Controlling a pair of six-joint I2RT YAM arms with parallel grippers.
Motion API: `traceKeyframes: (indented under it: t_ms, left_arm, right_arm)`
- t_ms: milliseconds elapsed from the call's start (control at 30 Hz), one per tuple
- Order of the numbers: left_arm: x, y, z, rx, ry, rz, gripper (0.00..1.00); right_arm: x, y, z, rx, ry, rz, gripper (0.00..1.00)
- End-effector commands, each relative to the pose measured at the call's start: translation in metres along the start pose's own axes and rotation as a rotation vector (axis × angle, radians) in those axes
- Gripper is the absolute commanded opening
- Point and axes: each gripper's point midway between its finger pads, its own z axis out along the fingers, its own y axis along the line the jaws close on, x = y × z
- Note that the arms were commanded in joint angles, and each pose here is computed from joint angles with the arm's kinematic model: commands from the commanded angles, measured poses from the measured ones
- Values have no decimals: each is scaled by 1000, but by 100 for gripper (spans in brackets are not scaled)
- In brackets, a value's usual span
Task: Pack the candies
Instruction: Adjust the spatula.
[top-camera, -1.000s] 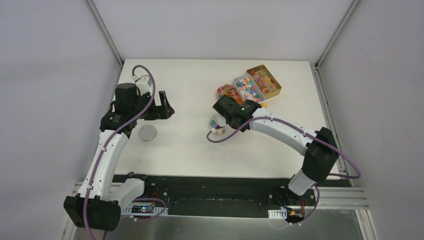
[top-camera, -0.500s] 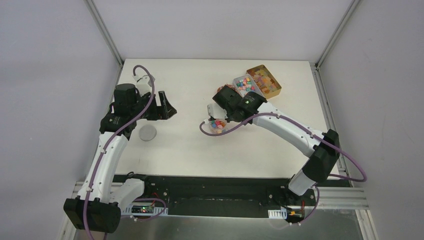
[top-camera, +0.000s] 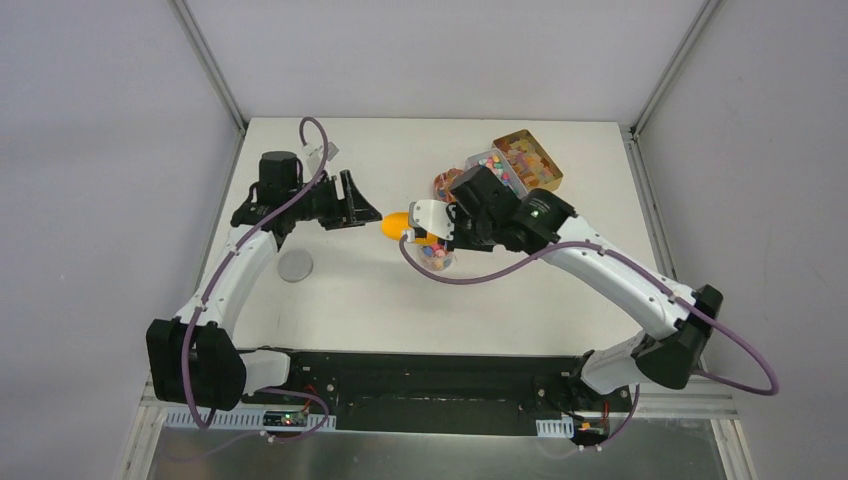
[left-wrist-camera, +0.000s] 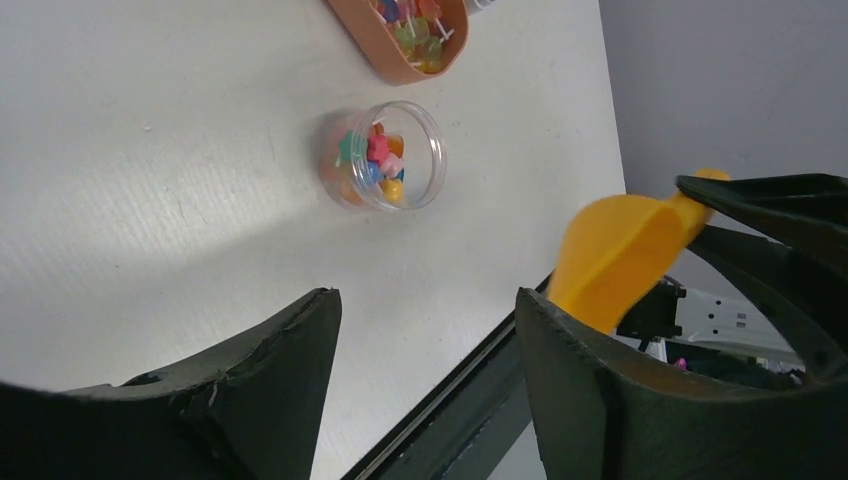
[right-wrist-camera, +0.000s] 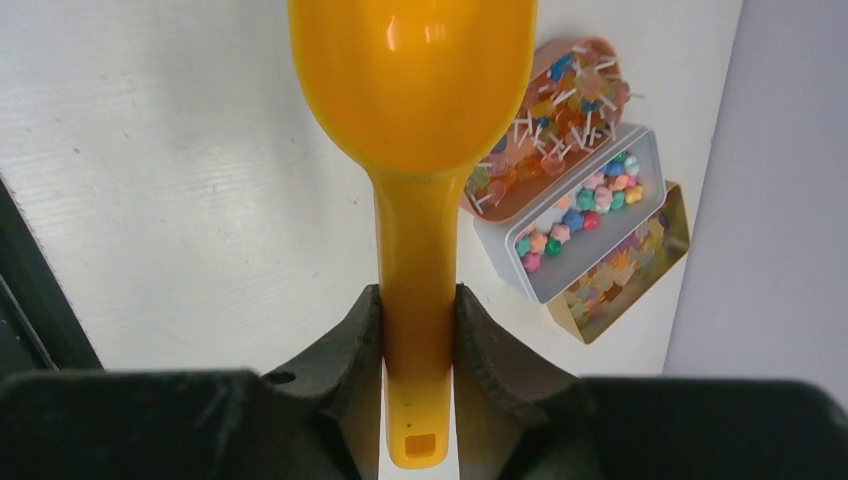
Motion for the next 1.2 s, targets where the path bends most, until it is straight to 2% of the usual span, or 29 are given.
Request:
traceKeyframes:
  t_ms: [0,200,300,467,567,700,867,1167]
  left_arm:
    - [4,-26,15,80,41,46,64]
    - [20,-24,36,60,106,46,57]
    - [23,-14,38,15,115,26,57]
    - [-2,-11,13,-73,-9,25,68]
    - [-20,-21,-8,-87,-104,42,71]
    - [-33,-49,-23,-23,-148,103,73]
    - [-24,-72,-17,115,-94,132,74]
    - [8,-53,14,135,47,71,72]
  right_arm:
    - [-42,-3,-30,19,-262,71,0]
    - [-54,-9,-43,20,-367,142,0]
    - [-51,-11,-45,15,-377,166,0]
    - [-27,-7,-44,-8,-298,171,0]
    - [-15,3,-41,-47,-256,152,0]
    - [-7,15,-31,-96,-220,143,0]
    - [-8,15,-23,-107,-197,161,0]
    - [-12,3,-22,-55,-203,205,0]
